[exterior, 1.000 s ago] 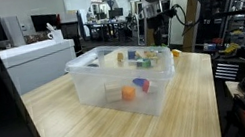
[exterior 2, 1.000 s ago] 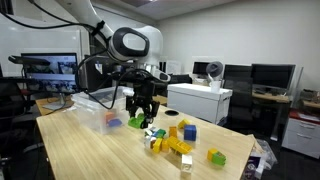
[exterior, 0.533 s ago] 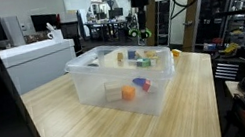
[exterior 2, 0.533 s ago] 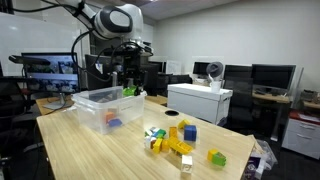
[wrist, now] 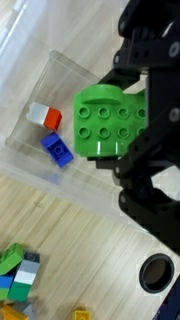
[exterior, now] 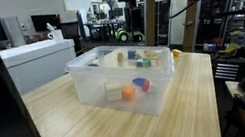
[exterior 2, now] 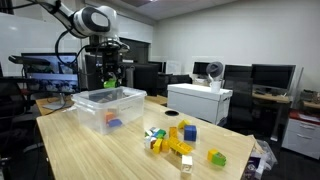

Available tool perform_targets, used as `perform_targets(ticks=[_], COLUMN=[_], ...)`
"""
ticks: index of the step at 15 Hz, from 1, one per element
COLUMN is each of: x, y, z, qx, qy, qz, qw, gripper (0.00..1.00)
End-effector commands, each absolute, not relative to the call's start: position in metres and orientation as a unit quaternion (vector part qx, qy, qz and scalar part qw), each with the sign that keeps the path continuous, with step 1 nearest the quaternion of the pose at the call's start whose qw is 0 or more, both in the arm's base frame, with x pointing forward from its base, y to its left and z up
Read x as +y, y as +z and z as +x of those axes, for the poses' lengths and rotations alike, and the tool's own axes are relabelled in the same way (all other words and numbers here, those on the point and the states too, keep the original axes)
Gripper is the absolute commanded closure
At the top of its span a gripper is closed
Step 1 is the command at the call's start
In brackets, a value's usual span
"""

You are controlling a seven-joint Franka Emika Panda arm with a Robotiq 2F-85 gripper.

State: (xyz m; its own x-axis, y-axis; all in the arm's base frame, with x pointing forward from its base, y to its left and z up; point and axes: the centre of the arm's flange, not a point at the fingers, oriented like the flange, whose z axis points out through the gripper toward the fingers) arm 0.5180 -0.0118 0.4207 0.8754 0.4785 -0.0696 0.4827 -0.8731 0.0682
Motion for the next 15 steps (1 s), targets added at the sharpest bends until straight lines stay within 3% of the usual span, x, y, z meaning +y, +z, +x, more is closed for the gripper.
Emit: perform_targets(ticks=[1, 3, 7, 15], x=[0.002, 0.003, -0.020, -0.178], y=[0.418, 0.417, 0.426, 0.443], z=[0.502, 0.503, 0.512, 0.517], qx=[0.280, 0.281, 0.256, 0.085], qy=[-0.026, -0.026, -0.015, 0.012], qz=[0.959, 0.959, 0.966, 0.995], qw=[0.036, 0.035, 0.034, 0.050], gripper=[0.07, 0.01, 0.00, 0.00])
